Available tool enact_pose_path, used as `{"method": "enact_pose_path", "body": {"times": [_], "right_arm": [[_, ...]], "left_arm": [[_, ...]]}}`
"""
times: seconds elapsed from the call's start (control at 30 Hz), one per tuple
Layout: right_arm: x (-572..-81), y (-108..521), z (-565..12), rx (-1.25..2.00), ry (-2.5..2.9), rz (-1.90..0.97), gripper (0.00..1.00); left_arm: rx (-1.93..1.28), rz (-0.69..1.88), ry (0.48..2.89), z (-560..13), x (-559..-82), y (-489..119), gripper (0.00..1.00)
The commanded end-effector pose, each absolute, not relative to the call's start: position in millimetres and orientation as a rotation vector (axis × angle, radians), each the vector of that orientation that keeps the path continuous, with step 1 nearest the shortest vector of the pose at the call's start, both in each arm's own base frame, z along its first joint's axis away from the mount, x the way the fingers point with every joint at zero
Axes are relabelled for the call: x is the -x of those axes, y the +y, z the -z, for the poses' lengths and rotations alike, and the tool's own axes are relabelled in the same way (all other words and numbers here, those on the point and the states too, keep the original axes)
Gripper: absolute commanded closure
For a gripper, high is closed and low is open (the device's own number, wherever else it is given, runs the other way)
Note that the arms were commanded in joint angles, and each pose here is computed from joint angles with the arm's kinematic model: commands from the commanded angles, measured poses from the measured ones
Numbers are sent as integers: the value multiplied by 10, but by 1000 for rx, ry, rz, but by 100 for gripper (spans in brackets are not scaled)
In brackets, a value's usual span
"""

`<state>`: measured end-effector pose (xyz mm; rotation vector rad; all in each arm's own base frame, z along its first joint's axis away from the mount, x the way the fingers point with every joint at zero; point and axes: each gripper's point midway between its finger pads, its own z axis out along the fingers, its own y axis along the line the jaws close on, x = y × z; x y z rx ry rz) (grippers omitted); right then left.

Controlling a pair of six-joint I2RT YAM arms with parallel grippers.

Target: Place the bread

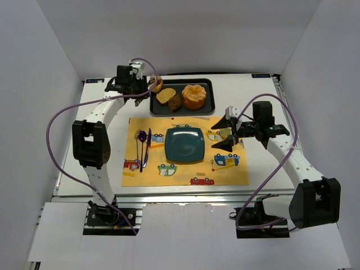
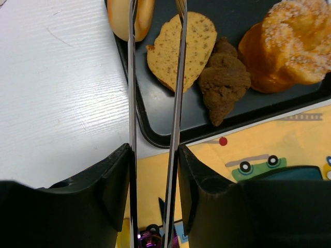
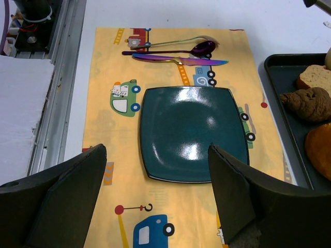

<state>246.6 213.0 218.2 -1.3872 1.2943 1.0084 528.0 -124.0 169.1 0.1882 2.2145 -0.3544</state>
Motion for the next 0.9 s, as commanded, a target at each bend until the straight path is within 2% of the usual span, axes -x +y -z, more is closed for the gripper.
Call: {"method": "enact_pose_path", "body": {"times": [0.0, 0.5, 0.87], "right_arm": [[-2462, 2138, -2227, 1386, 1264, -1027, 16], [-2489, 2129, -2191, 1377, 1280, -1040, 16], [-2513, 2124, -2189, 1373, 1283, -1045, 16]], "left_arm": [[-206, 285, 2167, -1883, -5373, -1182, 50], [-212, 248, 2059, -2136, -5391, -1189, 50], [-211, 191, 2109, -1920, -5413, -1120, 47]]}}
